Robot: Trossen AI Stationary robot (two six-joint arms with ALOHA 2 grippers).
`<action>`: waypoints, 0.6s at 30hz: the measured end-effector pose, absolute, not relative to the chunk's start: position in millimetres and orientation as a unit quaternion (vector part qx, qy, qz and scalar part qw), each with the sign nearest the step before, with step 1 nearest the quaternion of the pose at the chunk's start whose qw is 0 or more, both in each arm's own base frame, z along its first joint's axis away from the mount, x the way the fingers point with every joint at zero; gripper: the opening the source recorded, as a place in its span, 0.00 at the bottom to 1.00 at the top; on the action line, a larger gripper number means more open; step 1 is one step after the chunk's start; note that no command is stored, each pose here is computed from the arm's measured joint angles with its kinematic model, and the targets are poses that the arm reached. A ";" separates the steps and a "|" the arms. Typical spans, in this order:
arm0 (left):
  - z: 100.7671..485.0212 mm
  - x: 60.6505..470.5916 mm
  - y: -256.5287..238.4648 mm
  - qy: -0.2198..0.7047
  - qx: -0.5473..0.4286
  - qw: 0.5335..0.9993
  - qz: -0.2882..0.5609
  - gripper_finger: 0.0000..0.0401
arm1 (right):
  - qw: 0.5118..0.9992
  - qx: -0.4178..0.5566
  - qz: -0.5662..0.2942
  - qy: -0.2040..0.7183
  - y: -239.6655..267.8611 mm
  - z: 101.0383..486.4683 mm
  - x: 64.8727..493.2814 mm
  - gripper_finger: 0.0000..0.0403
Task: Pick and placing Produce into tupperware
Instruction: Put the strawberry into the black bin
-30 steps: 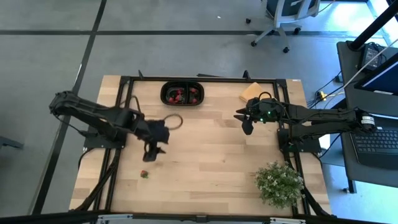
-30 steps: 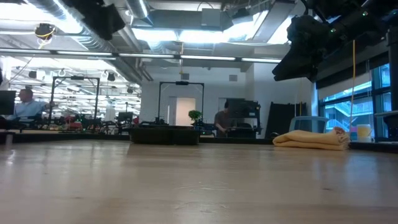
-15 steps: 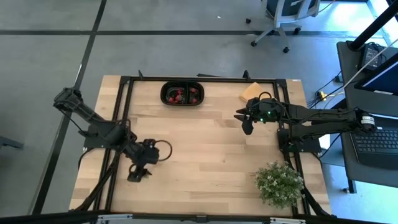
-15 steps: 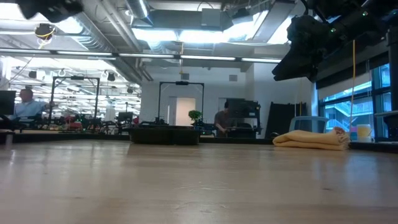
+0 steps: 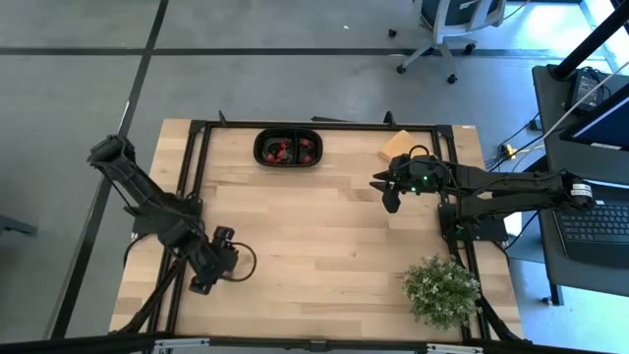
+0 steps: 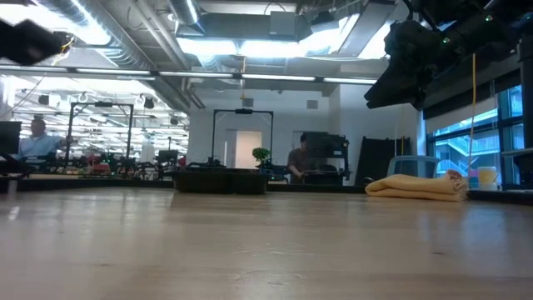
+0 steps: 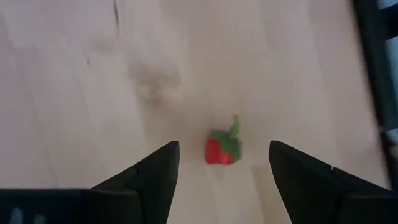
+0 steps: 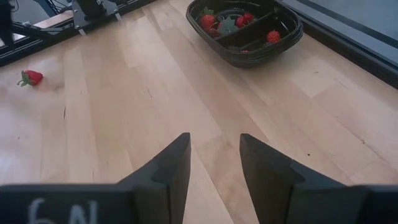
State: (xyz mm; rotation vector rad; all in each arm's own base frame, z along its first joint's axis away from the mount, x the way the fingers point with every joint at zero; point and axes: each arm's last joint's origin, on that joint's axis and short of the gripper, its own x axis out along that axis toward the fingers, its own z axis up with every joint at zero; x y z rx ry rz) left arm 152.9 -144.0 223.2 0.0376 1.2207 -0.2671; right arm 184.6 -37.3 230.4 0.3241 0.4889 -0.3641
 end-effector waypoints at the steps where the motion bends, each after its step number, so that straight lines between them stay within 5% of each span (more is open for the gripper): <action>1: 218.2 150.9 -143.8 0.573 0.023 0.810 -0.124 0.60 | 0.941 0.159 -0.178 0.239 -37.3 230.4 184.6 0.35; 18: 155.8 163.0 -161.7 0.631 0.068 0.763 -0.127 0.60 | 0.939 0.172 -0.181 0.237 -37.3 230.4 184.6 0.35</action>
